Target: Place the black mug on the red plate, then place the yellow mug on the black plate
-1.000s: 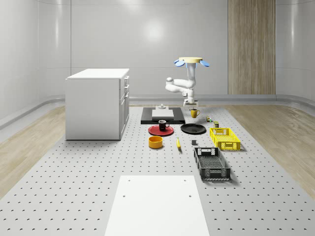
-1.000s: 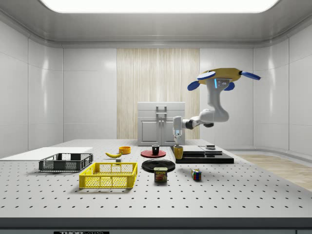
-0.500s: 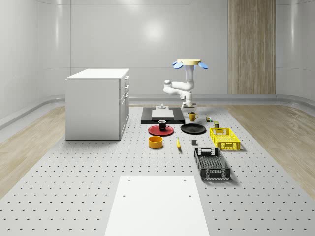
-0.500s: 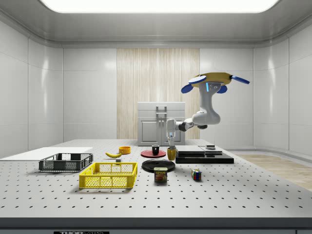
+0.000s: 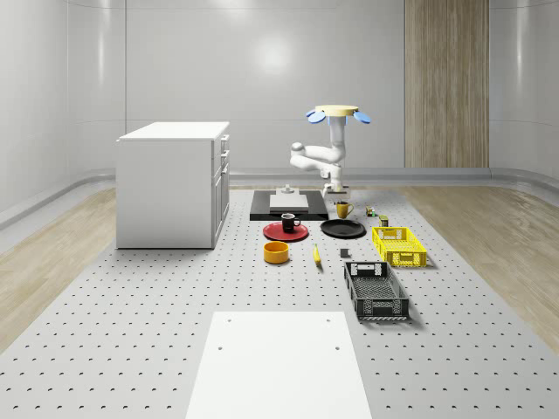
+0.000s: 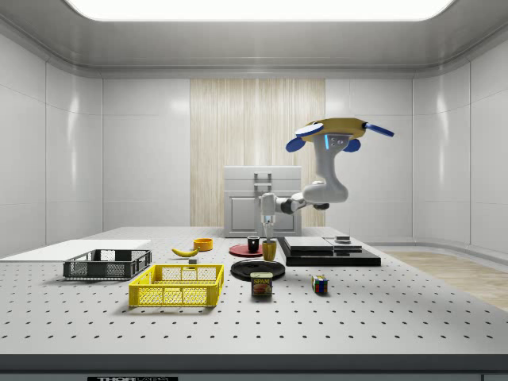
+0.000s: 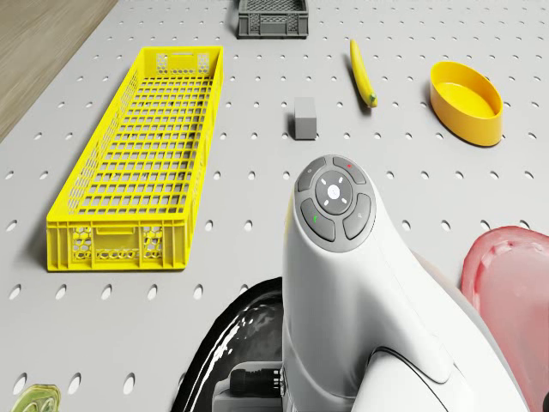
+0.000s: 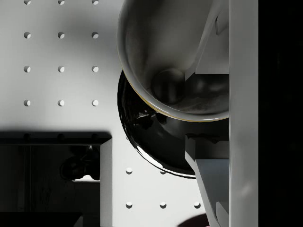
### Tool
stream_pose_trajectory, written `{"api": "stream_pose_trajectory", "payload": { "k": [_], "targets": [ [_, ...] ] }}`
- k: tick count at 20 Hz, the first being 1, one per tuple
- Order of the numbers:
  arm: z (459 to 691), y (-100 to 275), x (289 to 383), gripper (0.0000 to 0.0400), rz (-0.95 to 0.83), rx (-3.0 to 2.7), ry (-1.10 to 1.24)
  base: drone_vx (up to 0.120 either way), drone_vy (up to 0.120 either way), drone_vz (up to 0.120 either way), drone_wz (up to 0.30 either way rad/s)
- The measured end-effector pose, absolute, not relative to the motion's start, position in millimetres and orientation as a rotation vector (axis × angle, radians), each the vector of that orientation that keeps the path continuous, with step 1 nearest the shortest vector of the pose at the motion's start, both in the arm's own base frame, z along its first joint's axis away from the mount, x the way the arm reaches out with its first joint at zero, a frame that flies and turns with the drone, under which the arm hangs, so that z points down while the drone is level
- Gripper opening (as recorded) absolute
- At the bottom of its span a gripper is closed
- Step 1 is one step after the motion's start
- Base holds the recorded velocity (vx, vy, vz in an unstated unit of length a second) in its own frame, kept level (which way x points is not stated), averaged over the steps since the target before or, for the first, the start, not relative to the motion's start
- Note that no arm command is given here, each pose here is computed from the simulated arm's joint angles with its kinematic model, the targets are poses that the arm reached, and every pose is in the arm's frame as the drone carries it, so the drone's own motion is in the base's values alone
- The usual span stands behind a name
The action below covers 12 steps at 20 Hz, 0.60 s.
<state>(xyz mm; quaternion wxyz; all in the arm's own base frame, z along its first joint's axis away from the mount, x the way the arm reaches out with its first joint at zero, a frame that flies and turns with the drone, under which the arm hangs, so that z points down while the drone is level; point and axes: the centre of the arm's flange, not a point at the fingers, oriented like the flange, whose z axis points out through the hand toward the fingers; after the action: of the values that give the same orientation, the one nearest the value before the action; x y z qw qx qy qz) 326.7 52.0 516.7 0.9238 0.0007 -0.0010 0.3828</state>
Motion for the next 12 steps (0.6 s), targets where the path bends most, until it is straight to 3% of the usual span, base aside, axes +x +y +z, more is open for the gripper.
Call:
{"api": "stream_pose_trajectory", "payload": {
  "k": [3,12],
  "targets": [
    [516.7,52.0,326.7,0.0110,0.786,0.001,-0.002,0.120,0.000,0.000,0.000],
    [541.8,52.0,326.7,0.0110,0.786,0.001,-0.002,0.000,0.000,0.000,0.000]
  ]
}}
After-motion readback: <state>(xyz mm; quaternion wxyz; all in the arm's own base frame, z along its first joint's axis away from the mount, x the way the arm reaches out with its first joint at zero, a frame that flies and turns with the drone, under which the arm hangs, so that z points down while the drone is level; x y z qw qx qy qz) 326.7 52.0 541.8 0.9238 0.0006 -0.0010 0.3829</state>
